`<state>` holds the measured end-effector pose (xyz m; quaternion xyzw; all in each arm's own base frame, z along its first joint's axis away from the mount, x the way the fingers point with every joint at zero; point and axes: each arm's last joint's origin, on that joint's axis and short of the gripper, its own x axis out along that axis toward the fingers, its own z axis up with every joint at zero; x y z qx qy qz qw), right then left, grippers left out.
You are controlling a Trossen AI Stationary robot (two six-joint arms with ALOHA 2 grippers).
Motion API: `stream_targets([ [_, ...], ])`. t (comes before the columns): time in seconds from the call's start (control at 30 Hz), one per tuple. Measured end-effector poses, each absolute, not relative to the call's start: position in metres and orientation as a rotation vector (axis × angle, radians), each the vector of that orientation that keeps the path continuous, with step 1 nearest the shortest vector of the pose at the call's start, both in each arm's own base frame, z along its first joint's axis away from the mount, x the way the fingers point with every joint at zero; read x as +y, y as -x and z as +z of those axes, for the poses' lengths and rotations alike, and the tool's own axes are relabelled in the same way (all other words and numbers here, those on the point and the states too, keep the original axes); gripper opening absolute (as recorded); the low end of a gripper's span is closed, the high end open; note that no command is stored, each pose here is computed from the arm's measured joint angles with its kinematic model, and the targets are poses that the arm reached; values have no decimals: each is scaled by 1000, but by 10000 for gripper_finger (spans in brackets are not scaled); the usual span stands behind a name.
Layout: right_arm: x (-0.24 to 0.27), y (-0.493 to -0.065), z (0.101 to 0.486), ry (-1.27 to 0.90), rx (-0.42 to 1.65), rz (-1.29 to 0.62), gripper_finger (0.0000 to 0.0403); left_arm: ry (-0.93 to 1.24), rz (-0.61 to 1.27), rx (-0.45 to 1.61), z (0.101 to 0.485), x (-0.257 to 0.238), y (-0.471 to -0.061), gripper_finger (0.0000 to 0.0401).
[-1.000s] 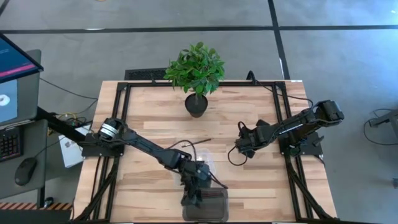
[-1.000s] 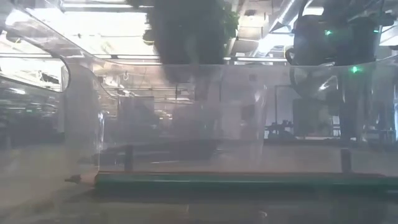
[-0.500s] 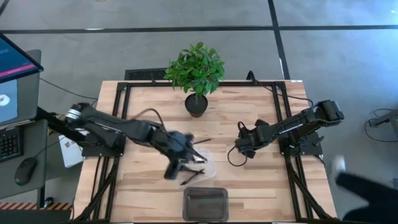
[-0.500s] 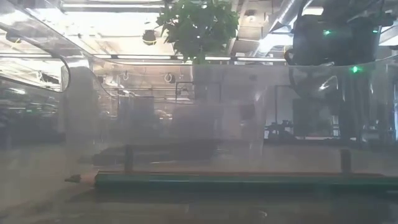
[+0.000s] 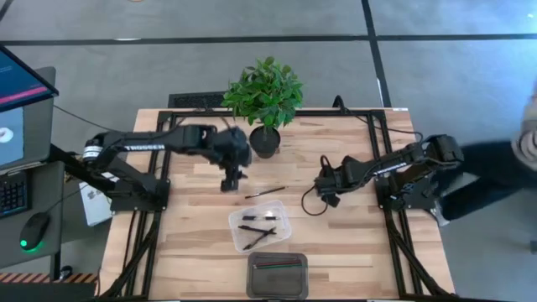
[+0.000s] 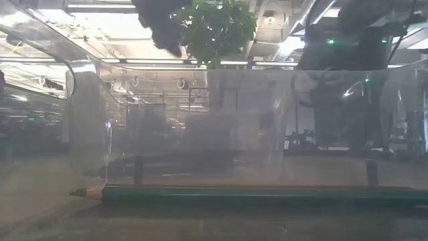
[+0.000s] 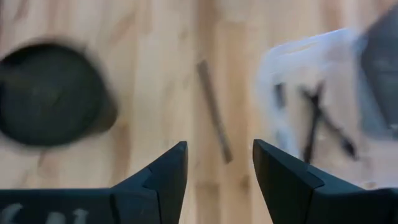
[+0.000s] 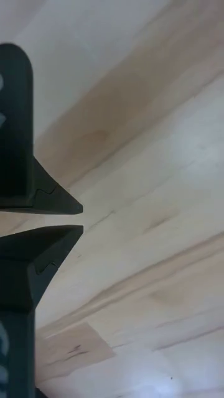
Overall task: Sort pens & pencils
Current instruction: Put the black pencil into the black bin
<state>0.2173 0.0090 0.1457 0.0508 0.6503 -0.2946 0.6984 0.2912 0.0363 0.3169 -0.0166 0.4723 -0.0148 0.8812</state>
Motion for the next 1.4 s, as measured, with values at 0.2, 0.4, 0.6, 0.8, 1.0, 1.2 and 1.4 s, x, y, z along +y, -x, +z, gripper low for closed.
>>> stream_targets([
  [0.2, 4, -219, 146, -133, 1431, -670, 61, 37, 20, 1146, 308, 62, -273, 171],
  [0.4, 4, -224, 146, -150, 1387, -661, 61, -41, -6, 1167, 307, 67, -270, 171],
  [0.6, 4, -228, 146, -165, 1349, -652, 61, -197, -89, 1174, 306, 69, -269, 171],
  [0.8, 5, -234, 146, -192, 1283, -638, 61, -304, -165, 1194, 306, 73, -266, 171],
  [1.0, 8, -255, 150, -353, 1137, -463, 61, -269, -142, 1233, 304, 84, -259, 171],
  [1.2, 10, -268, 156, -390, 1025, -327, 61, -246, -163, 1237, 302, 90, -255, 171],
  [1.4, 6, -270, 157, -396, 1001, -333, 61, -233, -195, 1297, 261, 89, -253, 171],
])
